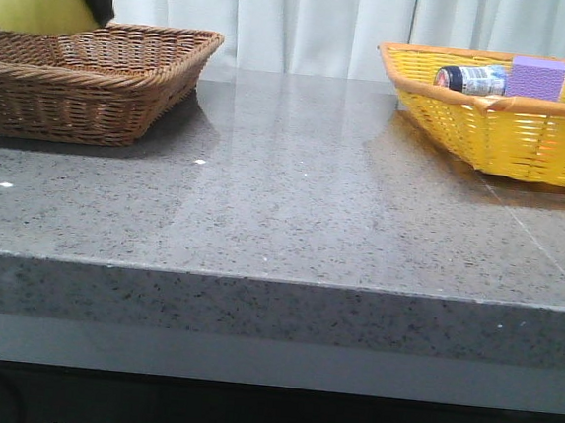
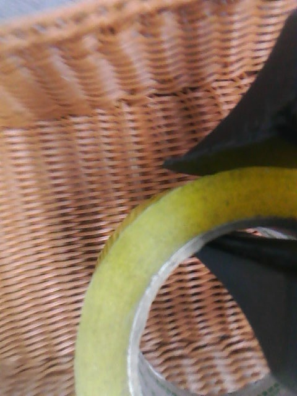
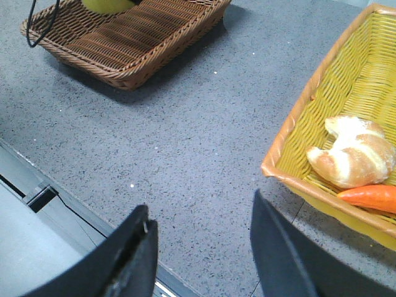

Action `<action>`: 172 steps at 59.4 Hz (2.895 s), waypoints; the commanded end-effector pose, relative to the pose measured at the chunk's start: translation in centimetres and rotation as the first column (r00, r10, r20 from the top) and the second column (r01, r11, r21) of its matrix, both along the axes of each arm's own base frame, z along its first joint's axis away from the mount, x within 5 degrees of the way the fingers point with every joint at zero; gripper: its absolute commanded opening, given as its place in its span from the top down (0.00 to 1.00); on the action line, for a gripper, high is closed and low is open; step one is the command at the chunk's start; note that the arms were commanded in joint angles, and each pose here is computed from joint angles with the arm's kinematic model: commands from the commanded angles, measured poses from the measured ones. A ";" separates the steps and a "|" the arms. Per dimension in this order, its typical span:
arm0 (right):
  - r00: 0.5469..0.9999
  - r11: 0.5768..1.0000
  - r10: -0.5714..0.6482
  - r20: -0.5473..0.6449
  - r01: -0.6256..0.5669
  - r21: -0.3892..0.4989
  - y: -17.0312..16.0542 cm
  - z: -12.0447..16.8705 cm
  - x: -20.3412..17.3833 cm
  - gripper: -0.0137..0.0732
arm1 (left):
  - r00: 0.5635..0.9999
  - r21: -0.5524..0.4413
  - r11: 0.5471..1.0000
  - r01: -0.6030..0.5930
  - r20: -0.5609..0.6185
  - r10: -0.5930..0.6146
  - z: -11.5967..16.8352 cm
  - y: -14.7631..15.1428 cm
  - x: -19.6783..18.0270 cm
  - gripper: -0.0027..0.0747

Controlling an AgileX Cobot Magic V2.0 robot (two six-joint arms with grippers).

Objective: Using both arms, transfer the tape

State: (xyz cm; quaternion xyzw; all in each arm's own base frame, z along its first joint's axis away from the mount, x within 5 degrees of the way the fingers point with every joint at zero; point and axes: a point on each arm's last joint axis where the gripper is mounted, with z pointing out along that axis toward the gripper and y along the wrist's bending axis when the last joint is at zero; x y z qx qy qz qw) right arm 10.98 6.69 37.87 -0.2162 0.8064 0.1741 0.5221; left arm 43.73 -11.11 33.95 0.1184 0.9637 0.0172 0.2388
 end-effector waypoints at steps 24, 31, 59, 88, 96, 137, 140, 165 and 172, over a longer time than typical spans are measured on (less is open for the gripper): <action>0.996 0.998 -0.016 0.086 0.011 0.055 -0.1 1.5 0.1 0.40 | 0.990 -0.107 0.994 0.015 0.140 0.000 2.4 -0.2 -0.5 0.77; 0.996 0.998 -0.016 0.086 0.011 0.055 -0.1 1.5 0.1 0.40 | 0.992 -0.104 0.994 0.014 0.128 -0.001 1.4 -0.3 0.1 0.77; 0.996 0.998 -0.016 0.086 0.011 0.055 -0.1 1.5 0.1 0.40 | 0.995 -0.095 0.995 0.015 0.102 -0.006 -0.1 -0.6 0.9 0.33; 0.996 0.998 -0.016 0.086 0.011 0.055 -0.1 1.5 0.1 0.40 | 0.992 -0.141 0.990 0.030 0.122 -0.013 5.9 -0.2 -2.5 0.33; 0.996 0.998 -0.016 0.086 0.011 0.055 -0.1 1.5 0.1 0.40 | 0.986 -0.226 0.971 0.072 0.165 -0.035 8.8 -0.6 -4.9 0.33; 0.996 0.998 -0.016 0.086 0.011 0.055 -0.1 1.5 0.1 0.40 | 0.838 -0.131 0.891 0.434 0.423 -0.345 12.9 -5.2 -22.4 0.33; 0.996 0.998 -0.016 0.086 0.011 0.055 -0.1 1.5 0.1 0.40 | 0.827 -0.145 0.885 0.442 0.449 -0.339 12.6 -4.7 -23.3 0.33; 0.996 0.998 -0.015 0.084 0.010 0.059 0.0 1.5 0.1 0.40 | 0.748 -0.212 0.850 0.482 0.604 -0.274 6.7 -0.1 -29.3 0.33; 0.996 0.998 -0.015 0.084 0.010 0.059 0.0 1.5 0.1 0.40 | 0.737 -0.214 0.845 0.489 0.621 -0.269 5.4 0.6 -30.2 0.33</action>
